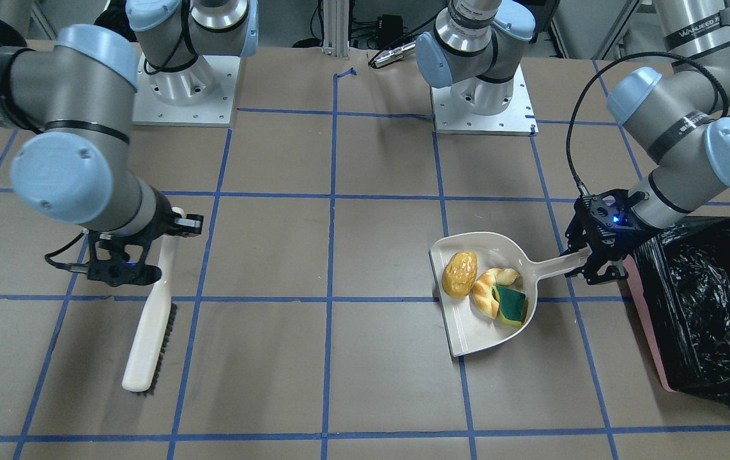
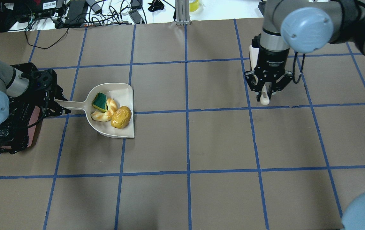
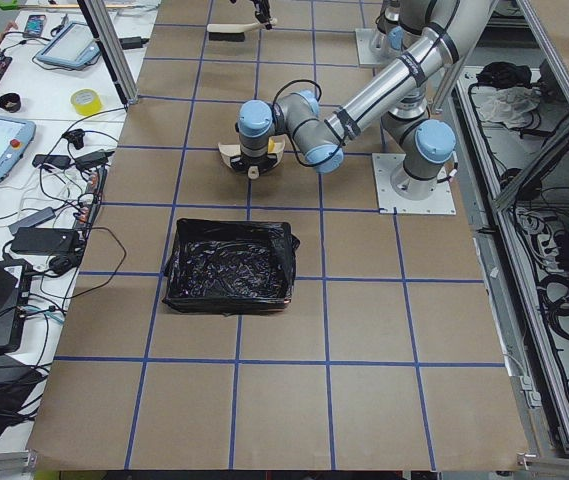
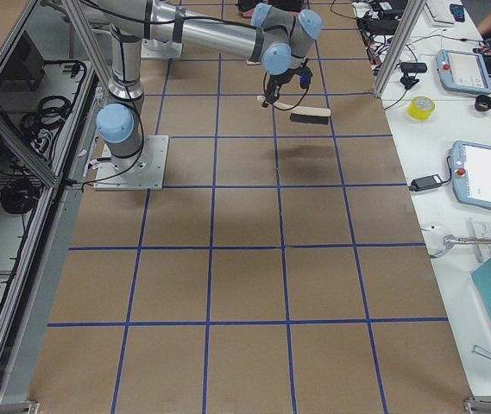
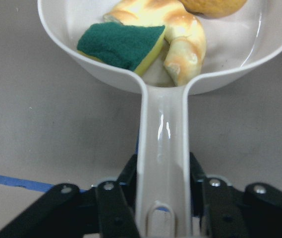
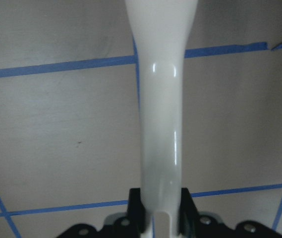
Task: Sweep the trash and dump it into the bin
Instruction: 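Carry the loaded dustpan over the black bin with the left gripper and tip it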
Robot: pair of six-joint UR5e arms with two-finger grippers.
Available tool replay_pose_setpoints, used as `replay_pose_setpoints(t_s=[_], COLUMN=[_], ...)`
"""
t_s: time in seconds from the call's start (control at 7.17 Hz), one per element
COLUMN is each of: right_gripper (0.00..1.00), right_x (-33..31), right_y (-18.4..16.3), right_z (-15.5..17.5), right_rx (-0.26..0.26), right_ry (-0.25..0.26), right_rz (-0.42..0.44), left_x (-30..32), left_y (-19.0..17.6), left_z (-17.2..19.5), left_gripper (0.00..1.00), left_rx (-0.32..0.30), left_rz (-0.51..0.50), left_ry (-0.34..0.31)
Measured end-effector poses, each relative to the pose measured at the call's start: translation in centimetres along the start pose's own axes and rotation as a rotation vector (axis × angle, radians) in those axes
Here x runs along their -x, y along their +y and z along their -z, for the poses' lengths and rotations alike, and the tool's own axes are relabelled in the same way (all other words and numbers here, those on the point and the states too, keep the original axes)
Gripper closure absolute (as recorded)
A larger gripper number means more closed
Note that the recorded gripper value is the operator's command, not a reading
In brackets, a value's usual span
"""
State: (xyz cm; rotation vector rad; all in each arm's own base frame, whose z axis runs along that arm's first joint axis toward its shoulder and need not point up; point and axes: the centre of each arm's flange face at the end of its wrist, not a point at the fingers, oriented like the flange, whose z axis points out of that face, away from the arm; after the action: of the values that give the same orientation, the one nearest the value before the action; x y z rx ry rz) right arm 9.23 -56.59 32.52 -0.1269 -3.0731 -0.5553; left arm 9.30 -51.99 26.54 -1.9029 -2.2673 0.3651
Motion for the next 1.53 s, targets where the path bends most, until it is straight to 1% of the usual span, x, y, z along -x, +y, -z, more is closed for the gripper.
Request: replay_pose_setpoints(t_s=[0.14, 0.28, 0.42, 0.56, 0.7, 0.84, 1.12, 1.26, 1.4, 1.53], right_gripper=[1.00, 1.00, 1.00, 1.00, 1.00, 1.00, 1.00, 1.00, 1.00, 1.00], right_x=[-5.5, -10.3, -13.4, -15.2, -16.4, -17.3, -18.1, -18.4, -18.8, -19.1], right_y=[-1.0, -1.9, -2.5, -2.9, -3.6, -4.3, -5.0, -4.9, -4.7, -4.6], right_z=[-1.1, -2.4, -3.6, -4.4, -5.1, -6.0, -7.3, -7.8, -8.4, -8.7], right_rx=[-0.006, -0.030, -0.052, -0.069, -0.079, -0.076, -0.055, -0.045, -0.035, -0.030], right_ry=[-0.028, -0.036, -0.029, -0.008, 0.028, 0.046, 0.050, 0.046, 0.040, 0.036], right_rz=[0.031, 0.064, 0.082, 0.099, 0.117, 0.129, 0.144, 0.138, 0.128, 0.121], left_x=[0.0, 0.0, 0.0, 0.0, 0.0, 0.0, 0.0, 0.3, 0.5, 0.5], left_y=[0.5, 1.0, 1.3, 1.6, 2.0, 2.7, 3.6, 4.0, 5.2, 7.5], left_z=[0.1, 0.2, 0.4, 0.5, 0.6, 0.9, 1.7, 3.0, 5.3, 8.3], left_gripper=[1.00, 1.00, 1.00, 1.00, 1.00, 1.00, 1.00, 1.00, 1.00, 1.00], left_rx=[-0.021, -0.050, -0.071, -0.085, -0.107, -0.134, -0.151, -0.152, -0.156, -0.167], left_rz=[0.015, 0.031, 0.044, 0.052, 0.067, 0.088, 0.112, 0.123, 0.157, 0.212], left_ry=[-0.004, -0.008, -0.013, -0.017, -0.022, -0.030, -0.043, -0.047, -0.047, -0.044])
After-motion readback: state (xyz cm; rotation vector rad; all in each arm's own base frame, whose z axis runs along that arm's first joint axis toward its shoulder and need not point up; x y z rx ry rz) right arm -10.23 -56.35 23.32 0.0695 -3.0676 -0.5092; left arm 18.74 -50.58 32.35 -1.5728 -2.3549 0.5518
